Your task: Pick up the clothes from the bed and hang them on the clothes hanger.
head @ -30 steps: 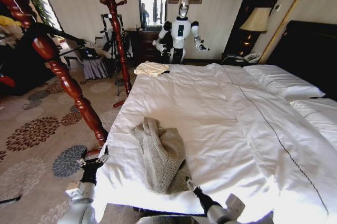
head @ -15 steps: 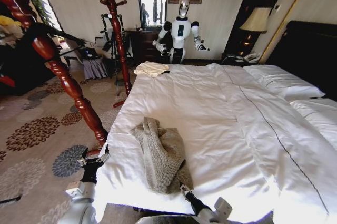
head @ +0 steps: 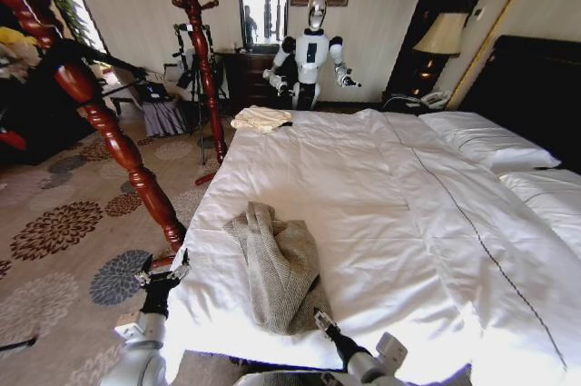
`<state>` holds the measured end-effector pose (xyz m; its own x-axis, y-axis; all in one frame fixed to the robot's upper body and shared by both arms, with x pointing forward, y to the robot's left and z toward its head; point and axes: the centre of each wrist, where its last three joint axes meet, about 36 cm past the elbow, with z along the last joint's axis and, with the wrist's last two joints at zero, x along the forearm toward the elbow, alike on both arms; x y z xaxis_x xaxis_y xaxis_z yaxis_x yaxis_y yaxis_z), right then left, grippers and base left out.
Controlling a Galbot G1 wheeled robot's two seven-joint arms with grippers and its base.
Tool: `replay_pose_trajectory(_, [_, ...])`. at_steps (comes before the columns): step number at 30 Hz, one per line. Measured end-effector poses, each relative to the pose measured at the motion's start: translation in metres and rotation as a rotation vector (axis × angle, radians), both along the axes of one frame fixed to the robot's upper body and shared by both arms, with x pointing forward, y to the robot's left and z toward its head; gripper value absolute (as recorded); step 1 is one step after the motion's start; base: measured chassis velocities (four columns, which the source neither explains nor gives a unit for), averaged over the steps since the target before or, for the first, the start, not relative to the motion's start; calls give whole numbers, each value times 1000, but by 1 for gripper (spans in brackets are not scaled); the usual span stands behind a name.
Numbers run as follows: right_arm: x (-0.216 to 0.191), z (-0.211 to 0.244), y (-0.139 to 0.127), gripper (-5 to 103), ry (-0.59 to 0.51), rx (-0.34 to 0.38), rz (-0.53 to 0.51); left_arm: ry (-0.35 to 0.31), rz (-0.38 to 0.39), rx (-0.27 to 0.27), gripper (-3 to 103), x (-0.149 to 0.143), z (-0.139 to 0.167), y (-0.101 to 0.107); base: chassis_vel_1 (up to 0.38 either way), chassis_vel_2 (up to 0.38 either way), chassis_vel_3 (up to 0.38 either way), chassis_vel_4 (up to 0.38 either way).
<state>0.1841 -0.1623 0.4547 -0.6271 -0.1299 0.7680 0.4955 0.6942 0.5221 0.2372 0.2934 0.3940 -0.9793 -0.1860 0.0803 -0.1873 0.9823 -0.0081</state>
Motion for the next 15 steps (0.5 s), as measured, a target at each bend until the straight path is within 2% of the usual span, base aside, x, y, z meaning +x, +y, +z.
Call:
replay_pose_trajectory(2, [-1,-3,2,93,14,8,6,1,1,-1,100,0,-1,0,0,0,0,0])
replay_pose_trajectory(4, [-1,-3,3,93,15,10,7,2,2,-1,100,0,-1,0,0,0,0,0])
replay_pose_trajectory(7, [0,-5,6,77,24,26,13,4,2,0,100,0,-1,0,0,0,0,0])
replay_pose_trajectory(9, [0,-5,6,77,25,27,14,4,2,0,100,0,-1,0,0,0,0,0])
replay_pose_trajectory(10, [1,-5,6,65,27,30,15,5,2,0,100,-1,-1,0,0,0,0,0])
replay_pose_trajectory(11, [1,-5,6,65,29,30,16,5,2,0,100,-1,-1,0,0,0,0,0])
replay_pose_trajectory(13, [2,-5,5,54,32,29,21,6,2,1,100,-1,-2,-1,0,0,0,0])
replay_pose_trajectory(14, [2,-5,5,54,32,29,21,6,2,1,100,-1,-2,-1,0,0,0,0])
replay_pose_trajectory(15, [3,-4,5,49,32,28,24,7,1,1,100,-1,-2,-1,0,0,0,0])
